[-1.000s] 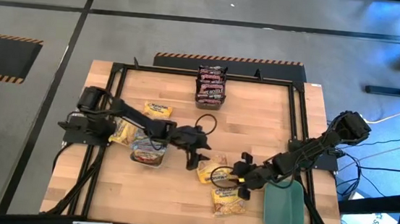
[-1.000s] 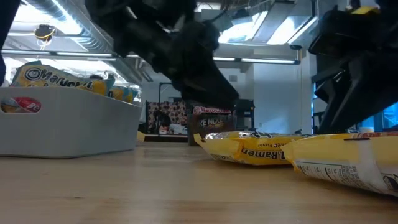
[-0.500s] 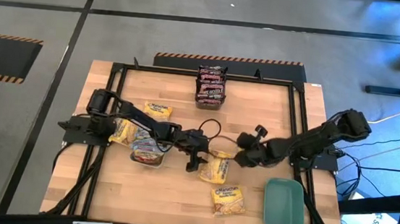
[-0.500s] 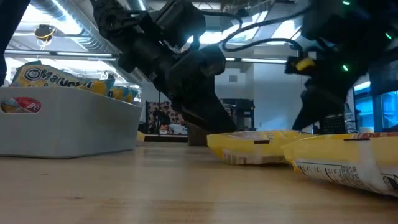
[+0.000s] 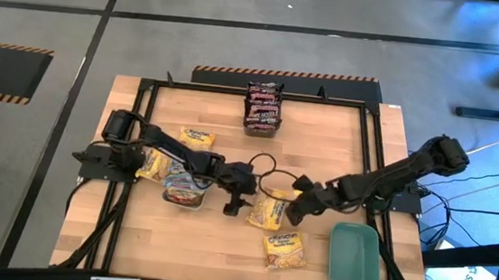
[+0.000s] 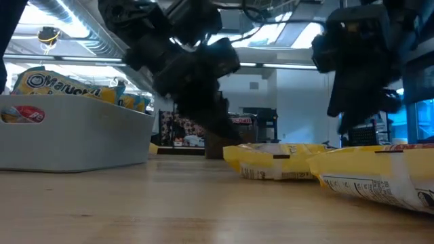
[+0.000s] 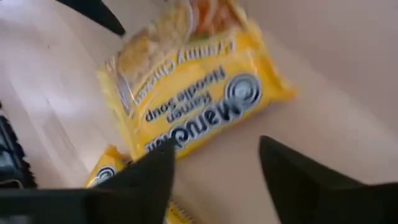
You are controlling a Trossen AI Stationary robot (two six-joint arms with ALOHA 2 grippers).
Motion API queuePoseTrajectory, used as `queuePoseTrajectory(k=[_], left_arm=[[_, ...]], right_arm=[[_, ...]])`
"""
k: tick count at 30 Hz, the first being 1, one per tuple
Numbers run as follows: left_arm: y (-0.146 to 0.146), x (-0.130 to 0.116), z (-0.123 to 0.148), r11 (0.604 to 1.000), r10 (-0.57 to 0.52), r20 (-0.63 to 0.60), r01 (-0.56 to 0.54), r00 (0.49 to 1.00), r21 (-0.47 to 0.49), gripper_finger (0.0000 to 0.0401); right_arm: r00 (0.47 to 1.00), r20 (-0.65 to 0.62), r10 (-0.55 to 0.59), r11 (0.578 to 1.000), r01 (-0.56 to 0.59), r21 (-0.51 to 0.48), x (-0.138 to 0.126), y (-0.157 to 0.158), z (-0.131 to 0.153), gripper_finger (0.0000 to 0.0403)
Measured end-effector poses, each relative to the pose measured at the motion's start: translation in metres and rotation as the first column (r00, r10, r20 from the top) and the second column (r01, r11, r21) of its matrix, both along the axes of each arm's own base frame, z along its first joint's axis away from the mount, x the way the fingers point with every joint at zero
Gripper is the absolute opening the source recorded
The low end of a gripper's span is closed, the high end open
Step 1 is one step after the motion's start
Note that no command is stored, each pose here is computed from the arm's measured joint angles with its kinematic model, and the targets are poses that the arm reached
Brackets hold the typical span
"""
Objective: Sort Maruchan noodles
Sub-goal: Put the middle bottom yellow noodle pack into the green bin
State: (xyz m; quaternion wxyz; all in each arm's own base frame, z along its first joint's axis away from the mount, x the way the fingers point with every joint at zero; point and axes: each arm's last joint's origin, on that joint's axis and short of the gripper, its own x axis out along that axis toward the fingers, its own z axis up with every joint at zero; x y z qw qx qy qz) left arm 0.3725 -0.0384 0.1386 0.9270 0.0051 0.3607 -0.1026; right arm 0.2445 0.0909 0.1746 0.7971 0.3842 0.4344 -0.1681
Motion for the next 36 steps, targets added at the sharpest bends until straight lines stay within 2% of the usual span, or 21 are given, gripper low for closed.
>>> queuePoseTrajectory(k=[3,6,11,18,24,28,32,36], left_arm=[[0.001,-0.002,-0.002,0.999,-0.006,-0.016,0.007,1.0,0.052,0.0213],[0.002,-0.001,-0.001,0.997,-0.017,-0.005,0.017,1.0,0.069,0.0213],[0.001,0.0,-0.006,0.996,-0.039,-0.002,0.039,0.999,0.08,0.0213],[-0.003,0.007,-0.024,0.998,-0.032,0.01,0.032,0.999,0.06,0.0213],[-0.008,0.012,-0.038,1.0,-0.009,0.034,0.008,0.999,0.024,0.0213],[-0.008,0.013,-0.039,1.0,-0.001,0.043,0.0,0.999,0.026,0.0213],[-0.007,0.014,-0.038,1.0,0.001,0.056,-0.002,0.998,0.022,0.0213],[-0.007,0.015,-0.038,1.0,0.007,0.061,-0.009,0.998,0.027,0.0213]], right_arm=[[0.997,0.018,-0.071,0.993,0.069,0.096,0.004,0.011,-0.01,0.0281],[0.987,-0.027,-0.158,0.979,0.16,0.125,0.004,0.017,-0.026,0.033],[0.974,-0.051,-0.221,0.962,0.227,0.15,0.011,0.019,-0.042,0.0364],[0.968,0.016,-0.25,0.956,0.245,0.16,0.022,0.017,-0.047,0.0366],[0.957,0.079,-0.28,0.958,0.274,0.081,0.024,0.014,-0.047,0.0366],[0.963,0.12,-0.242,0.97,0.235,0.069,0.026,0.015,-0.045,0.0365],[0.963,0.164,-0.214,0.976,0.206,0.062,0.029,0.016,-0.042,0.0338],[0.963,0.183,-0.197,0.98,0.193,0.041,0.03,0.017,-0.041,0.0287]])
